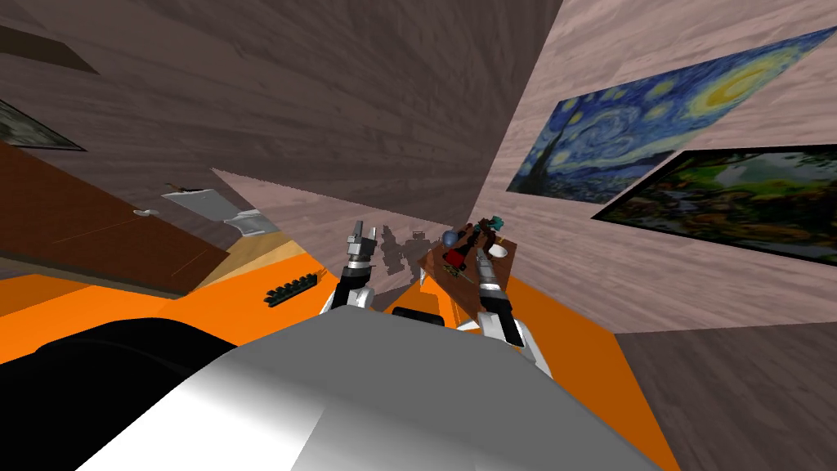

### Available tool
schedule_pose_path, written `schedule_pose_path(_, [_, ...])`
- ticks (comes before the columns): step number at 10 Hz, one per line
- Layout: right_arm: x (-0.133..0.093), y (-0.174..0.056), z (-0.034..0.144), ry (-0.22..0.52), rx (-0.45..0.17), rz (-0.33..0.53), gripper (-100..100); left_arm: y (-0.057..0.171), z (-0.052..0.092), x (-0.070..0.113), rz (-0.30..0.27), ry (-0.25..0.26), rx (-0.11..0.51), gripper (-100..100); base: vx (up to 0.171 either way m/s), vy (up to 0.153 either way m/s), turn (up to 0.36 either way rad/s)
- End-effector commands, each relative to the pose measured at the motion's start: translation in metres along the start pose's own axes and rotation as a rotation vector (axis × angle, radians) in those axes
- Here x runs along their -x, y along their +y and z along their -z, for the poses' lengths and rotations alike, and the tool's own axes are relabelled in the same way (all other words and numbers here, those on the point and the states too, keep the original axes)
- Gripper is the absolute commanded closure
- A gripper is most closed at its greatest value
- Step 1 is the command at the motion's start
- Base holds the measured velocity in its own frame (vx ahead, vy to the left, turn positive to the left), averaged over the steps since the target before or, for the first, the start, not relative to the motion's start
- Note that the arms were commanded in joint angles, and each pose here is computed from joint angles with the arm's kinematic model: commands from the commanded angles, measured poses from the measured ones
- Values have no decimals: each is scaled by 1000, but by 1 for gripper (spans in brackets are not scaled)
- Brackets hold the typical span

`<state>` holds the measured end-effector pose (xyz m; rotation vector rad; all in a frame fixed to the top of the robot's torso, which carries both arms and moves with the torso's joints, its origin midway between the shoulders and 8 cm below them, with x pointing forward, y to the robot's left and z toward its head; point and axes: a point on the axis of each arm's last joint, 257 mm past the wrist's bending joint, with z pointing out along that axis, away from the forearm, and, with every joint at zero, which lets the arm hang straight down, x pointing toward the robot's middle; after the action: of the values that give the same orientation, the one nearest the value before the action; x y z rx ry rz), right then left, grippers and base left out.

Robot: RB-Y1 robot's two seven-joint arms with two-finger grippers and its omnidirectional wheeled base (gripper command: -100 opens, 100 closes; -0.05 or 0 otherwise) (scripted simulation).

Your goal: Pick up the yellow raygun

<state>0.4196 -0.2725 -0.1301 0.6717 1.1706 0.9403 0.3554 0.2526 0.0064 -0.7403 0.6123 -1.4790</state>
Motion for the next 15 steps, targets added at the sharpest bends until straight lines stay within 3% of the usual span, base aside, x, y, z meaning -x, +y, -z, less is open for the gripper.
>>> schedule_pose_path(1, [-10,-18,-1,28,-49,45,-100,0,0,0,0,0,0,0,-30,-5,76])
schedule_pose_path(2, [-18,-39,-1,64,-94,114,-100,0,0,0,0,0,0,0,-26,-1,108])
schedule_pose_path(3, [-19,-41,-1,66,-102,114,-100,0,0,0,0,0,0,0,-21,-1,70])
schedule_pose_path(4, [-26,-65,0,104,-155,187,-100,0,0,0,0,0,0,0,-25,4,153])
schedule_pose_path(5, [-26,-66,0,105,-156,187,-100,0,0,0,0,0,0,0,-23,-1,75])
schedule_pose_path(7, [-35,-104,2,172,-236,336,-100,0,0,0,0,0,0,0,-31,1,189])
schedule_pose_path(8, [-37,-117,7,184,-267,341,-100,0,0,0,0,0,0,0,-29,-5,81])
schedule_pose_path(9, [-38,-137,10,218,-310,422,-100,0,0,0,0,0,0,0,-29,-1,117])
schedule_pose_path(10, [-40,-143,13,224,-323,422,-100,0,0,0,0,0,0,0,-20,-1,93])
schedule_pose_path(11, [-38,-162,15,255,-363,504,-100,0,0,0,0,0,0,0,-19,-1,204])
schedule_pose_path(12, [-40,-170,20,264,-380,504,-100,0,0,0,0,0,0,0,-13,-6,87])
schedule_pose_path(13, [-37,-188,23,295,-422,586,-100,0,0,0,0,0,0,0,-16,-4,156])
schedule_pose_path(14, [-39,-196,28,304,-438,586,-100,0,0,0,0,0,0,0,-12,-7,90])
schedule_pose_path(15, [-33,-211,30,331,-473,669,-100,0,0,0,0,0,0,0,-10,-5,175])
